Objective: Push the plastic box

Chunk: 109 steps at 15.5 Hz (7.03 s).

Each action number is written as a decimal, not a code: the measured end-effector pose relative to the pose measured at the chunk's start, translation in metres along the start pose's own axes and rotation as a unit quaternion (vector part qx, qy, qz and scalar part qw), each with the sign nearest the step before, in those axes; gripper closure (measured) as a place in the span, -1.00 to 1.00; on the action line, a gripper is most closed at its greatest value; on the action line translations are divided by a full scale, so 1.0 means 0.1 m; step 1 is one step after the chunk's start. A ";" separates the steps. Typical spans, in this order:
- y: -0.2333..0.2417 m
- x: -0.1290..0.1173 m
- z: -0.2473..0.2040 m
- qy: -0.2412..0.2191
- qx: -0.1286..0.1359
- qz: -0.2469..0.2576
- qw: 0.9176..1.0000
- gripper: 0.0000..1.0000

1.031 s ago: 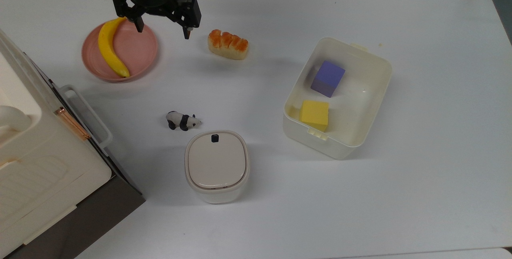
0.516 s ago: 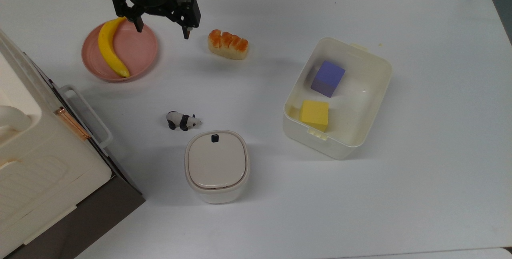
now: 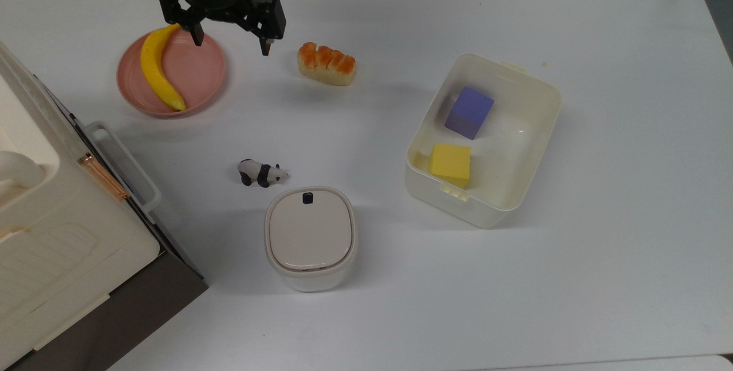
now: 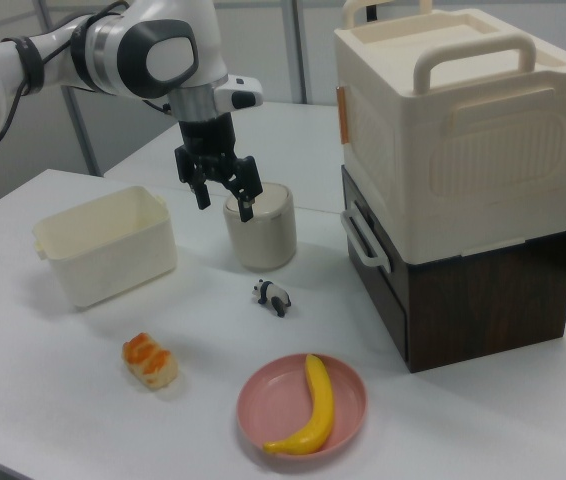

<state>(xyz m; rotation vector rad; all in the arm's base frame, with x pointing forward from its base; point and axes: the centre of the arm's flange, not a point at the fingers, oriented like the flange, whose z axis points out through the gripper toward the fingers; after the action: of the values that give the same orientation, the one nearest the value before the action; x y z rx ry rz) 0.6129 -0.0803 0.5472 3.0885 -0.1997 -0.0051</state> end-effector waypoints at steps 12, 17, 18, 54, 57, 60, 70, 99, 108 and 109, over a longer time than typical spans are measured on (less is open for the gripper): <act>0.10 -0.04 -0.01 -0.009 0.000 0.003 1.000 -1.00; 0.11 -0.04 -0.03 -0.008 0.001 0.002 1.000 -1.00; 0.11 -0.05 -0.03 -0.008 0.001 0.002 1.000 -1.00; 0.03 -0.04 -0.02 -0.009 0.003 -0.009 1.000 -1.00; -0.02 -0.04 -0.03 -0.008 0.007 -0.013 1.000 -1.00; -0.21 -0.05 -0.04 -0.007 0.025 -0.023 0.999 -1.00; -1.02 0.00 -0.29 0.056 0.093 -0.214 0.971 -1.00; -2.90 -0.04 1.29 -0.035 0.012 -0.616 0.787 -1.00; -2.57 -0.05 1.00 -0.056 -0.007 -0.633 0.772 -1.00; -2.53 -0.08 0.90 -0.055 -0.005 -0.632 0.773 -1.00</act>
<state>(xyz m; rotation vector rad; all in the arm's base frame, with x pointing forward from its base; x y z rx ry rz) 0.6372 0.1675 0.4452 2.5210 1.7980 -0.2207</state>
